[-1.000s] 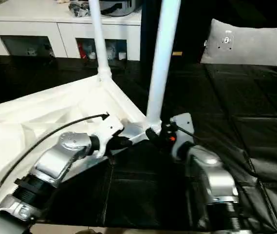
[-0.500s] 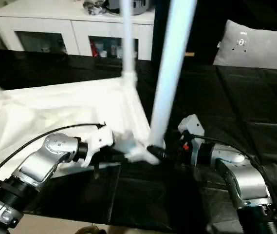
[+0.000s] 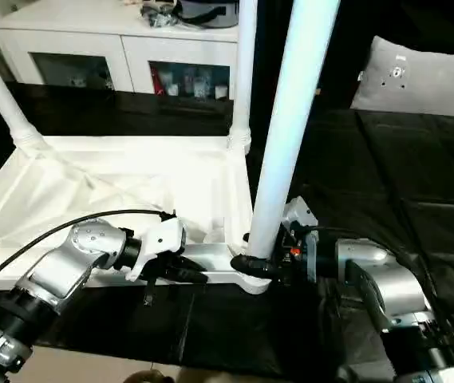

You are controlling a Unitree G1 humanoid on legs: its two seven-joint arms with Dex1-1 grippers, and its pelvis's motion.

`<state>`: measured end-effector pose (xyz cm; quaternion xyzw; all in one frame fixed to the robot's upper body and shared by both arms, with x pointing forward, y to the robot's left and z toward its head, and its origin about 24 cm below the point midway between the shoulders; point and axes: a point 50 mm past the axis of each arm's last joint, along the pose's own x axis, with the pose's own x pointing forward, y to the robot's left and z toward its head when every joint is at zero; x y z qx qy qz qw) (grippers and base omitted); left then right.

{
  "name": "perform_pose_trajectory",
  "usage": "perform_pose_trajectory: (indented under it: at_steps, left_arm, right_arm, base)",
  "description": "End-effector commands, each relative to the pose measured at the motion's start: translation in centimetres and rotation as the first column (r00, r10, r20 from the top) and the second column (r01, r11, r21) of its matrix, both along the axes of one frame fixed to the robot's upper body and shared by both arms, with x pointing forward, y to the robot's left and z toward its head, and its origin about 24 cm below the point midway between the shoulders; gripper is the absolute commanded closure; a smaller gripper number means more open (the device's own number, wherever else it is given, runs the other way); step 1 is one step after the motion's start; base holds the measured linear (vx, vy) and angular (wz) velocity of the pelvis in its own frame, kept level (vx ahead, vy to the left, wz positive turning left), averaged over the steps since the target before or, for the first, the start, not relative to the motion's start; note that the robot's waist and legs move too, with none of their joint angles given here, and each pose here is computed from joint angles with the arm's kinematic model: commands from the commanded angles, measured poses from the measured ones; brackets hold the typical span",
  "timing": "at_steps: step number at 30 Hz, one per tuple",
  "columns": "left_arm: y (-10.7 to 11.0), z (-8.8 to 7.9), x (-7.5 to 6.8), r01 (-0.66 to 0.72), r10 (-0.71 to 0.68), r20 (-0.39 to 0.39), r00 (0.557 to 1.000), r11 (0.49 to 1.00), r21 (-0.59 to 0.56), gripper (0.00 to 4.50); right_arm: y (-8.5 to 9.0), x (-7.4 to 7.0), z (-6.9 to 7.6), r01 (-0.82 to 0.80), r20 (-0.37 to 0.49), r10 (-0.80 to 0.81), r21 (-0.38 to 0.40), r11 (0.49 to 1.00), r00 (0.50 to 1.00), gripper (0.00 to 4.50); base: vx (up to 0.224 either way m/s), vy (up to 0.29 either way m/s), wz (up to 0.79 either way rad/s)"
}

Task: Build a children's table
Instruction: Rotate leg to tighten

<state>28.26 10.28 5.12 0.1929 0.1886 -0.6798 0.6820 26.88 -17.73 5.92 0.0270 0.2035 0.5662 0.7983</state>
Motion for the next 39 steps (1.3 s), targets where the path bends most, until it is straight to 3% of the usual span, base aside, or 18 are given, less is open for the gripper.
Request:
perform_pose_trajectory:
  at_steps: [1, 9, 13, 15, 17, 19, 20, 21, 22, 23, 25, 26, 28, 35, 39]
  left_arm:
    - [-0.6, 0.8, 0.3, 0.029, -0.028, 0.021, 0.999, 0.999, -0.032, 4.50]
    - [-0.6, 0.6, 0.3, -0.001, 0.002, 0.011, 1.000, 0.999, -0.040, 4.50]
    - [-0.9, 0.9, 0.7, -0.086, 0.087, 0.008, 0.996, 0.994, -0.073, 4.50]
    - [-1.5, 1.1, 1.5, -0.204, 0.207, 0.024, 0.978, 0.975, -0.091, 4.50]
    - [-2.5, 1.4, 2.6, -0.361, 0.368, 0.038, 0.929, 0.925, -0.120, 4.50]
    - [-3.0, 1.6, 3.2, -0.436, 0.444, 0.030, 0.896, 0.889, -0.137, 4.50]
    - [-3.7, 2.0, 3.9, -0.536, 0.545, 0.013, 0.838, 0.828, -0.166, 4.50]
    - [-3.7, 2.0, 3.9, -0.536, 0.545, 0.013, 0.838, 0.828, -0.166, 4.50]
    - [-4.2, 2.3, 4.3, -0.590, 0.600, 0.001, 0.800, 0.786, -0.187, 4.50]
    - [-4.6, 2.5, 4.5, -0.612, 0.624, -0.004, 0.781, 0.765, -0.200, 4.50]
    - [-5.2, 2.7, 4.4, -0.623, 0.637, -0.009, 0.771, 0.752, -0.216, 4.50]
    - [-5.8, 2.6, 3.9, -0.604, 0.618, -0.003, 0.786, 0.768, -0.213, 4.50]
    - [-5.8, 2.4, 3.7, -0.584, 0.599, 0.019, 0.801, 0.787, -0.200, 4.50]
    - [-4.6, 1.9, 3.6, -0.540, 0.556, 0.111, 0.823, 0.828, -0.149, 4.50]
    - [-3.6, 1.5, 3.4, -0.477, 0.489, 0.161, 0.858, 0.872, -0.106, 4.50]
  right_arm:
    - [-0.2, 0.5, -0.4, -0.001, -0.012, 0.001, -0.020, 1.000, 1.000, 1.49]
    - [-2.6, 1.3, -2.7, 0.040, -0.063, -0.042, -0.028, 0.999, 0.997, 1.81]
    - [-3.8, 1.9, -4.6, 0.215, -0.048, -0.218, -0.061, 0.975, 0.975, 1.87]
    - [-4.1, 2.7, -5.9, 0.398, -0.017, -0.402, -0.104, 0.911, 0.915, 1.89]
    - [-4.2, 3.7, -6.5, 0.561, 0.018, -0.563, -0.116, 0.820, 0.826, 1.91]
    - [-4.3, 4.0, -6.7, 0.623, 0.028, -0.624, -0.126, 0.772, 0.781, 1.93]
    - [-4.5, 4.2, -7.4, 0.718, 0.029, -0.723, -0.142, 0.681, 0.691, 1.93]
    - [-4.5, 4.2, -7.4, 0.718, 0.029, -0.723, -0.142, 0.681, 0.691, 1.93]
    - [-4.7, 4.2, -7.8, 0.763, 0.026, -0.770, -0.153, 0.628, 0.638, 1.93]
    - [-4.6, 4.2, -8.0, 0.780, 0.025, -0.786, -0.150, 0.607, 0.617, 1.93]
    - [-4.3, 4.2, -8.1, 0.786, 0.031, -0.789, -0.126, 0.606, 0.613, 1.93]
    - [-3.5, 4.1, -8.2, 0.776, 0.028, -0.777, -0.082, 0.626, 0.629, 1.38]
    - [-2.7, 4.0, -8.3, 0.760, 0.032, -0.760, -0.054, 0.647, 0.649, 1.24]
    - [0.1, 3.3, -7.7, 0.667, 0.124, -0.665, 0.031, 0.745, 0.737, 0.50]
    - [-0.2, 3.6, -6.5, 0.593, 0.192, -0.592, 0.057, 0.803, 0.783, 0.20]
  base:
    - [0.000, 0.000, 0.00]
    - [0.000, 0.000, 0.00]
    - [0.000, 0.000, 0.00]
    - [0.000, 0.000, 0.00]
    - [0.000, 0.000, 0.00]
    - [0.000, 0.000, 0.00]
    - [0.000, 0.000, 0.00]
    - [0.000, 0.000, 0.00]
    - [0.000, 0.000, 0.00]
    - [0.000, 0.000, 0.00]
    - [0.000, 0.000, 0.00]
    - [0.000, 0.000, 0.00]
    - [0.000, 0.000, 0.00]
    - [0.000, 0.000, 0.00]
    - [0.000, 0.000, 0.00]
